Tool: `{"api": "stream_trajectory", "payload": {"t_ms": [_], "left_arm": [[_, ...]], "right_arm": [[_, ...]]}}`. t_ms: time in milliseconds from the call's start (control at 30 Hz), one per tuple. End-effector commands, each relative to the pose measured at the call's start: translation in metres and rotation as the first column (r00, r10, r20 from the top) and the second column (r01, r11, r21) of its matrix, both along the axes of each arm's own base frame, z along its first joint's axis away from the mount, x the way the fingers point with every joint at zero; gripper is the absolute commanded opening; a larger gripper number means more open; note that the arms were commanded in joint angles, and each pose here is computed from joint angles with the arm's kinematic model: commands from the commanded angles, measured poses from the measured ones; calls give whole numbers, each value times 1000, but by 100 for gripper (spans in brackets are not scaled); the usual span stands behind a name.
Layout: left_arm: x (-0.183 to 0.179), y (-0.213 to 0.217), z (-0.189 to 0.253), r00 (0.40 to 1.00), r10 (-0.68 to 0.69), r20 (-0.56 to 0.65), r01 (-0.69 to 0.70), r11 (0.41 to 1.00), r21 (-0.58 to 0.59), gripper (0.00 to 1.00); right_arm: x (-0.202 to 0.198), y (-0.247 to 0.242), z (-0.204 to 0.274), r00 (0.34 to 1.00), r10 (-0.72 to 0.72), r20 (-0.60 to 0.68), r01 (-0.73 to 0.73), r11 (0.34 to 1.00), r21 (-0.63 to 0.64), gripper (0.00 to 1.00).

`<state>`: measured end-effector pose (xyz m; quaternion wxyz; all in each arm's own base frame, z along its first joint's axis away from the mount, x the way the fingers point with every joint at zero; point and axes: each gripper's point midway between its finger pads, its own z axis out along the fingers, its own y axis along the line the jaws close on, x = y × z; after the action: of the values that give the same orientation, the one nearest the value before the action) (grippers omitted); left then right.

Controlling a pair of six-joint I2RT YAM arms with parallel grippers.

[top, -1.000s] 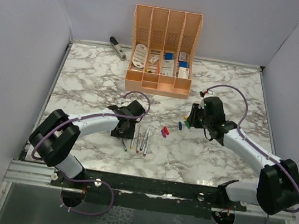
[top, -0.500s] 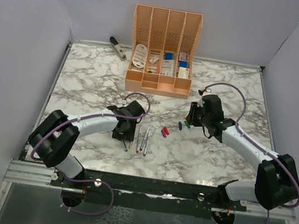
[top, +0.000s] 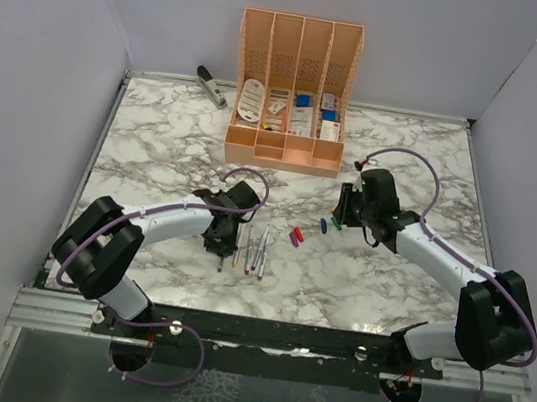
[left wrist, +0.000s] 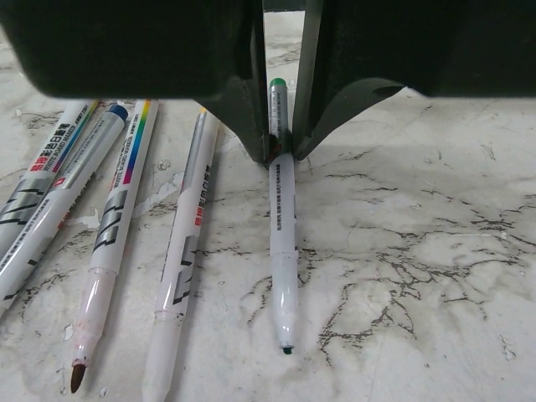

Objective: Insert the pens into the pen caps

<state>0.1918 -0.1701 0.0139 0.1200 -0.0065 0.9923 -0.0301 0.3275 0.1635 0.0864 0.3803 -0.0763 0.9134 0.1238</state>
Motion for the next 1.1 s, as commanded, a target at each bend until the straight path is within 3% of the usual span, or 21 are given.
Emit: {"api": "stream_trajectory", "payload": {"t_ms": [0,167,267,333,600,800,833,967,1067], "left_arm": [[-30,10,-32,988,13,-155,-4,998,56,18],[-33,10,-44,980,-12,-197,27,997,75,18],[-32,11,-52,976,-21,-217,44,994,99,49],[-31,11,-55,974,-27,-224,53,993,109,53],[-26,10,-60,972,-45,-233,74,990,121,44],[-28,10,-62,970,-45,-238,75,990,118,3],[-28,10,-62,970,-44,-238,74,990,118,0],[-28,10,-65,969,-49,-243,80,990,116,0],[-28,13,-66,969,-55,-243,88,988,126,0]], "right_arm": [[13,4,14,999,-4,48,4,1000,-5,32],[14,-3,10,998,-47,37,48,999,-22,32],[13,-7,7,998,-63,30,64,997,-33,31],[11,-7,6,998,-64,26,65,997,-35,31],[8,-12,3,996,-84,16,85,995,-44,31],[8,-15,-1,994,-104,9,105,993,-52,31],[8,-16,-1,994,-112,11,113,992,-55,31],[7,-18,-6,993,-121,1,120,991,-63,31],[-3,-12,-14,997,-51,-54,47,996,-72,31]]}}
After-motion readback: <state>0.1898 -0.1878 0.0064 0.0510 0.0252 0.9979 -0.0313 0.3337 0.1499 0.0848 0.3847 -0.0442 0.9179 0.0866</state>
